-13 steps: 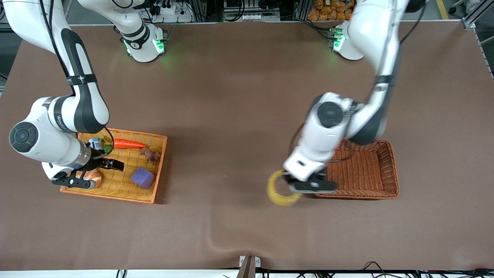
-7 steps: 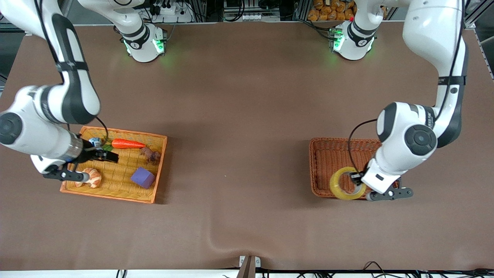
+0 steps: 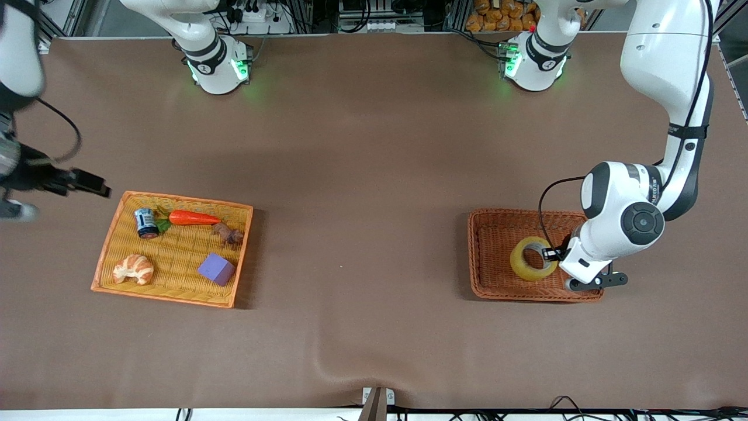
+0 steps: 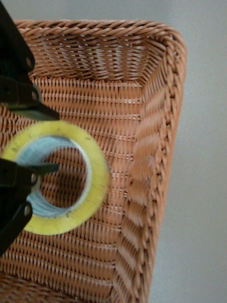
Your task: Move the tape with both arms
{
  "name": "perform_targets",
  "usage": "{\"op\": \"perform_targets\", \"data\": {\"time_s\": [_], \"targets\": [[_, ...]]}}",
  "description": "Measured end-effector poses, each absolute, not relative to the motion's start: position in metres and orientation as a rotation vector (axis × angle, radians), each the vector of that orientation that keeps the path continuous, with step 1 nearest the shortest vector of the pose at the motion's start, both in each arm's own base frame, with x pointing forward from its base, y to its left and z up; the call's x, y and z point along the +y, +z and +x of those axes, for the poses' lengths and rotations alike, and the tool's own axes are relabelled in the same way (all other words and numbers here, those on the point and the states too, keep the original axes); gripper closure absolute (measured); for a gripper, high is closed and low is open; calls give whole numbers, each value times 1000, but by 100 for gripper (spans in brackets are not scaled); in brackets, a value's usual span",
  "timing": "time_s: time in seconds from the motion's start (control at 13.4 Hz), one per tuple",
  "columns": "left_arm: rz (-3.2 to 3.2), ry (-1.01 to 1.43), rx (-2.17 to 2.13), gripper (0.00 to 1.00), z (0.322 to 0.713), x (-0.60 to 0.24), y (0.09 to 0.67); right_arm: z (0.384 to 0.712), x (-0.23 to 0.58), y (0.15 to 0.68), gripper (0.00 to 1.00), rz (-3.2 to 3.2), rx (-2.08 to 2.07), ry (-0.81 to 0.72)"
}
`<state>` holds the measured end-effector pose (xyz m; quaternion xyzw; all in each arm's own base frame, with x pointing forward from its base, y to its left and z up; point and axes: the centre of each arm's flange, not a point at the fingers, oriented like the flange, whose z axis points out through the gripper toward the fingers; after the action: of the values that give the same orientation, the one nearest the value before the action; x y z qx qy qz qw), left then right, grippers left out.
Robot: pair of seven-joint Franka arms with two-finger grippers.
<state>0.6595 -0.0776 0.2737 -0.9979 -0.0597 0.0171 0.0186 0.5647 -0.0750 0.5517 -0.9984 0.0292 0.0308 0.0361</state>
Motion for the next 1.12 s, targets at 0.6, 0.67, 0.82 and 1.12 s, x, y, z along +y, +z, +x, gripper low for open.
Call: {"op": "perform_targets", "data": {"time_s": [0.6, 0.67, 0.82, 1.12], "targets": [[-3098, -339, -133, 0, 678, -28, 478, 516, -101, 664, 0, -3082, -23, 21], [-3095, -334, -128, 0, 669, -25, 507, 522, -96, 658, 0, -3096, -40, 28], [-3093, -293, -134, 0, 644, -23, 554, 544, -82, 636, 0, -3132, -53, 41], [-3091, -158, -140, 0, 593, -23, 612, 571, -55, 600, 0, -3153, -25, 92]]}}
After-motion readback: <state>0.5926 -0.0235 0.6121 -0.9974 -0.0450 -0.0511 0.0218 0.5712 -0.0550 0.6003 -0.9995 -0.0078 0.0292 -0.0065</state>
